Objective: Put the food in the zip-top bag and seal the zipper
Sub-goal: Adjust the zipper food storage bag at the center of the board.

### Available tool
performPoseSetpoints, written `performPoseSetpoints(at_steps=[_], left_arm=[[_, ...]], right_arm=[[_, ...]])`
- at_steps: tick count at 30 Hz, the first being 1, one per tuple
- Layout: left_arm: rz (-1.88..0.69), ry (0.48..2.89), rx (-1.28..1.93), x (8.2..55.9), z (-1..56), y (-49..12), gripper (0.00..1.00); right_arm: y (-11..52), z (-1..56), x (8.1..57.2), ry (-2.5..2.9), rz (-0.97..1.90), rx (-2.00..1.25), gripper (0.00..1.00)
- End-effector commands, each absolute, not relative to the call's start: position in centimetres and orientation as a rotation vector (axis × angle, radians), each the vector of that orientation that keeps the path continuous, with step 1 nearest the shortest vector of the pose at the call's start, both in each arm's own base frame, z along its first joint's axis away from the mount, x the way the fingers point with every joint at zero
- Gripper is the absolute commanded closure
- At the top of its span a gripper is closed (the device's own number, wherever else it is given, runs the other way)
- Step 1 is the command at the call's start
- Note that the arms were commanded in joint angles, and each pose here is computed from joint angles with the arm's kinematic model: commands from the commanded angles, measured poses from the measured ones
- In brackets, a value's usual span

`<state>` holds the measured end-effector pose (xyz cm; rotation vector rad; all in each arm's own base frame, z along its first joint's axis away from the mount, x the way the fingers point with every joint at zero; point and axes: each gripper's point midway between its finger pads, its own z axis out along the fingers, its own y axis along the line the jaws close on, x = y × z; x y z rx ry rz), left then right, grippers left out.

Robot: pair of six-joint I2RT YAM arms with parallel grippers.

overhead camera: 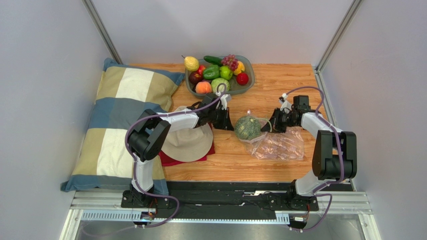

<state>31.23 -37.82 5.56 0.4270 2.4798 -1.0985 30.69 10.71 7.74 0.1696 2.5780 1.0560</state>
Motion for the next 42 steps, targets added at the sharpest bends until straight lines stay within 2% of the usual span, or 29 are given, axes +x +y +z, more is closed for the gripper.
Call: performPoseSetpoints(at_steps=[1,3,4,5,8,15,22,23,26,33,35,37,42], left_arm=[[-1.008,2.365,0.558,31.8,9.1,-36.9,1.00],[-0.960,2.396,0.598,31.3,9.0,-36.0,0.97],[-0.945,2.391,0.598,31.3,9.2,-35.6,0.89],[-0.947,2.373,0.602,31.2,9.5,-35.4,0.73],[-0.942,2.261,0.655,31.0,12.0,-34.9,0.61],[-0.913,2.105,0.793,32.5,16.4,-35.8,0.60],[-1.060,2.035,0.887,32.1,17.6,-38.9,0.60],[-1.068,2.028,0.897,32.0,17.7,-39.3,0.60],[-1.099,2.060,0.939,31.2,16.8,-40.4,0.61],[-1.105,2.208,0.951,30.6,13.0,-40.9,0.62],[-1.095,2.205,0.953,30.6,13.0,-41.1,0.63],[-1.083,2.194,0.958,30.7,13.2,-41.4,0.63],[-1.054,2.187,0.986,30.8,13.2,-42.6,0.63]], right_arm=[[10.8,10.4,32.0,2.488,1.046,0.078,1.00],[10.7,10.2,32.0,2.490,1.037,0.074,1.00],[10.7,10.2,32.0,2.490,1.039,0.073,1.00],[10.7,10.0,32.1,2.494,1.035,0.073,1.00],[10.7,9.8,32.1,2.500,1.041,0.076,1.00],[11.2,11.7,32.5,2.449,1.073,0.031,1.00],[12.1,13.5,32.7,2.428,1.082,-0.042,0.98],[12.2,13.8,32.9,2.422,1.082,-0.055,0.97],[12.5,13.8,33.0,2.436,1.076,-0.066,0.81],[11.5,12.1,33.2,2.539,0.994,-0.028,0.69],[11.5,12.1,33.2,2.536,0.988,-0.036,0.61],[11.6,12.6,33.3,2.521,1.000,-0.055,0.61],[12.2,13.6,33.5,2.489,1.054,-0.069,0.80]])
